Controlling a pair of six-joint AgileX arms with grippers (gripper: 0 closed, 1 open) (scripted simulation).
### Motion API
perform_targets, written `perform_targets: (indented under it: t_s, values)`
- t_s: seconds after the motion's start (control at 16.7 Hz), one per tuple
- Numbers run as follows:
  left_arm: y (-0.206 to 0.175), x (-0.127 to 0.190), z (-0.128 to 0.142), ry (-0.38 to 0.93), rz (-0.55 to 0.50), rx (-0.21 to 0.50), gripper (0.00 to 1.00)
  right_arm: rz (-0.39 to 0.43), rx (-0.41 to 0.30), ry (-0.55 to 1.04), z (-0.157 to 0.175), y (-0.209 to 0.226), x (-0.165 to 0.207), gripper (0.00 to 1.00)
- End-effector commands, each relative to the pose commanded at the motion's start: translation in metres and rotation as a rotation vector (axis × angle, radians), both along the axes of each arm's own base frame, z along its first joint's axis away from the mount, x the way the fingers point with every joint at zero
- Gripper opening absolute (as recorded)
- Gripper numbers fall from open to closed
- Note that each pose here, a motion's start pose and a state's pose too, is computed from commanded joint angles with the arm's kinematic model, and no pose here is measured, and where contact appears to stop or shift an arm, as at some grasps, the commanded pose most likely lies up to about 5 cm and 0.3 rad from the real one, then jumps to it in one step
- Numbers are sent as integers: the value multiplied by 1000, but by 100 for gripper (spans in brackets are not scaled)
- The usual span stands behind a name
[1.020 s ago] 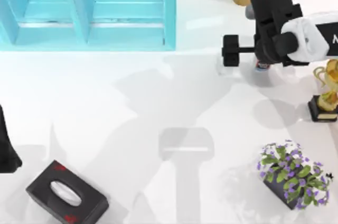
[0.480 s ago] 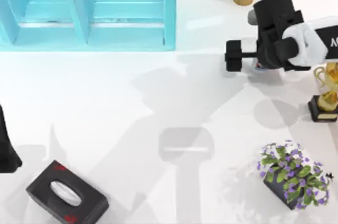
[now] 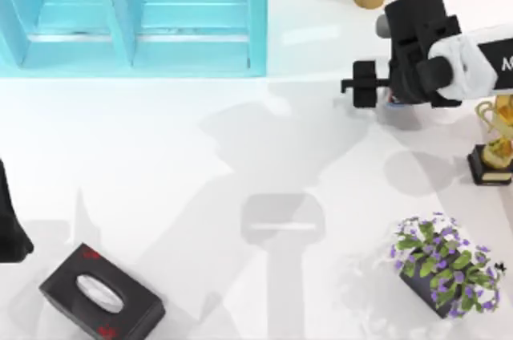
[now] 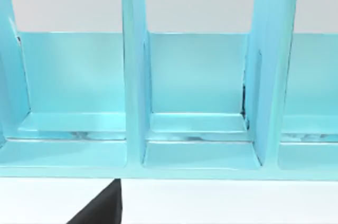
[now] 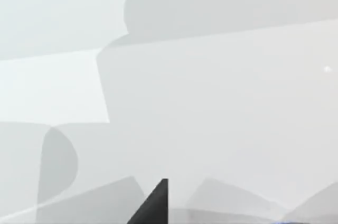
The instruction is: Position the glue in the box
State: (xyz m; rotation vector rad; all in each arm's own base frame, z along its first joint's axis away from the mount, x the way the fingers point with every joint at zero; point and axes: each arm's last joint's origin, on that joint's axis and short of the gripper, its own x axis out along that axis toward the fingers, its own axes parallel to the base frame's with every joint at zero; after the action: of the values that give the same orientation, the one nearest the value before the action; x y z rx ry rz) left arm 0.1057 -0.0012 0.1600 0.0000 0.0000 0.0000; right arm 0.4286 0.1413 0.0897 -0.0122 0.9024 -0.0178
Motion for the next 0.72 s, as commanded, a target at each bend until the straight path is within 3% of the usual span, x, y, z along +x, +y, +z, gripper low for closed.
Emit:
perform_targets:
  t_s: [0.42,0.72]
  values:
    - [0,0,0,0,0,0,100,0,0,0,0,0,0,2]
    - [0,0,0,0,0,0,100,0,0,0,0,0,0,0]
